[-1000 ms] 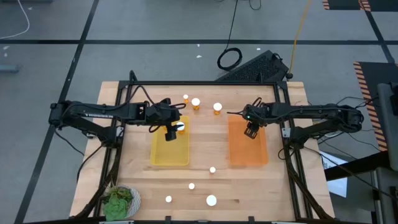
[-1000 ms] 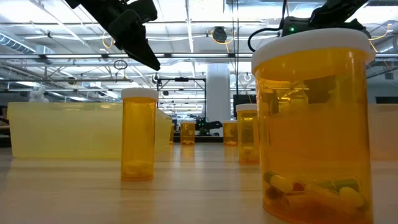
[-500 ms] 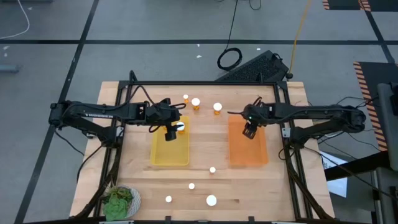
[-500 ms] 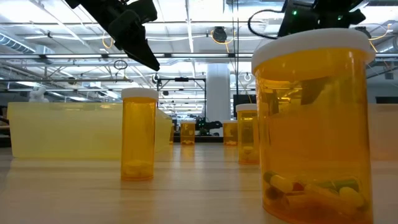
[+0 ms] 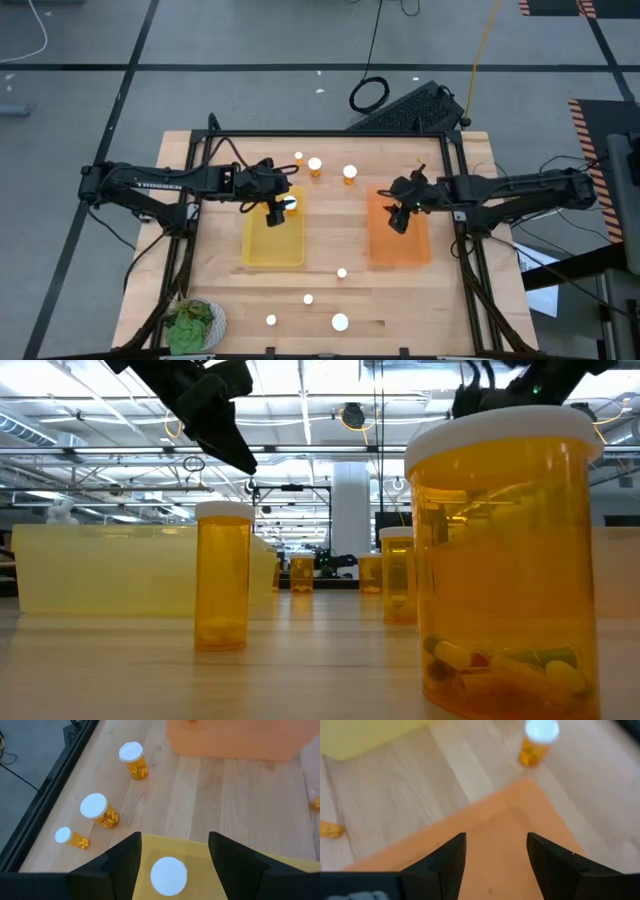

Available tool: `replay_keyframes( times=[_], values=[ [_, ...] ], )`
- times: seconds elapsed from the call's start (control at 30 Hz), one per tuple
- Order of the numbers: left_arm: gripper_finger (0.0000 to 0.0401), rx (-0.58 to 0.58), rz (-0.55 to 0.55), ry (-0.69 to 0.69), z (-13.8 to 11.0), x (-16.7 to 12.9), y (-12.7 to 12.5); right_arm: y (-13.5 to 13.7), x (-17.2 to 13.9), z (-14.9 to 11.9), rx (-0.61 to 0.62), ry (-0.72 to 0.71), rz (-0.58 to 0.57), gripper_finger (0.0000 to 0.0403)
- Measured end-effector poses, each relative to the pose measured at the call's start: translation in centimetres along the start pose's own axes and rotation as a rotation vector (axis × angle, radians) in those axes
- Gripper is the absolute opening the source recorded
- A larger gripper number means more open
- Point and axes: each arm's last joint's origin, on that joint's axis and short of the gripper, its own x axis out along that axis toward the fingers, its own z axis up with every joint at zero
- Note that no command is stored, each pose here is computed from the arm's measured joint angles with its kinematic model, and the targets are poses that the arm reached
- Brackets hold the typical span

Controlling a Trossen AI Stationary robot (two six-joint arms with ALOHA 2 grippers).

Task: Pick and place medicine bottles into bin by pill shape (circle, oval)
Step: Put the large orange pill bottle into the yellow bin

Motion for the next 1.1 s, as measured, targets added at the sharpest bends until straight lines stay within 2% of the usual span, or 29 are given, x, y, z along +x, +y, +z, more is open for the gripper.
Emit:
replay_keyframes(
  times=[0.1, 0.2, 0.43, 0.57, 0.83, 0.93, 1.1],
  values=[
    [0.0234, -0.009, 0.096, 0.007, -0.1, 0.0, 0.3, 0.9, -0.5, 0.0, -0.05, -0.074, -0.023, 0.0203],
    [0.0234, -0.024, 0.147, 0.013, -0.1, 0.3, 0.6, 2.1, -0.8, -0.2, -0.087, -0.152, -0.03, 0.0203],
    [0.0234, 0.004, 0.121, 0.076, -0.3, 2.2, 1.8, 3.7, -0.2, -1.1, -0.218, -0.257, 0.041, 0.0203],
    [0.0235, -0.003, 0.108, 0.12, 1.3, 3.6, 3.1, 3.7, -0.1, -1.1, -0.306, -0.275, 0.031, 0.0203],
    [0.0235, 0.119, 0.105, 0.246, 5.3, 6.2, 4.1, 3.6, 0.0, -1.1, -0.359, -0.271, 0.018, 0.0203],
    [0.0235, 0.2, 0.108, 0.217, 6.5, 6.6, 4.2, 3.6, -0.2, -1.2, -0.366, -0.275, 0.027, 0.0203],
    [0.0235, 0.169, 0.127, 0.172, 7.2, 6.6, 4.3, 3.7, -0.9, -1.3, -0.384, -0.297, 0.047, 0.0203]
  ],
)
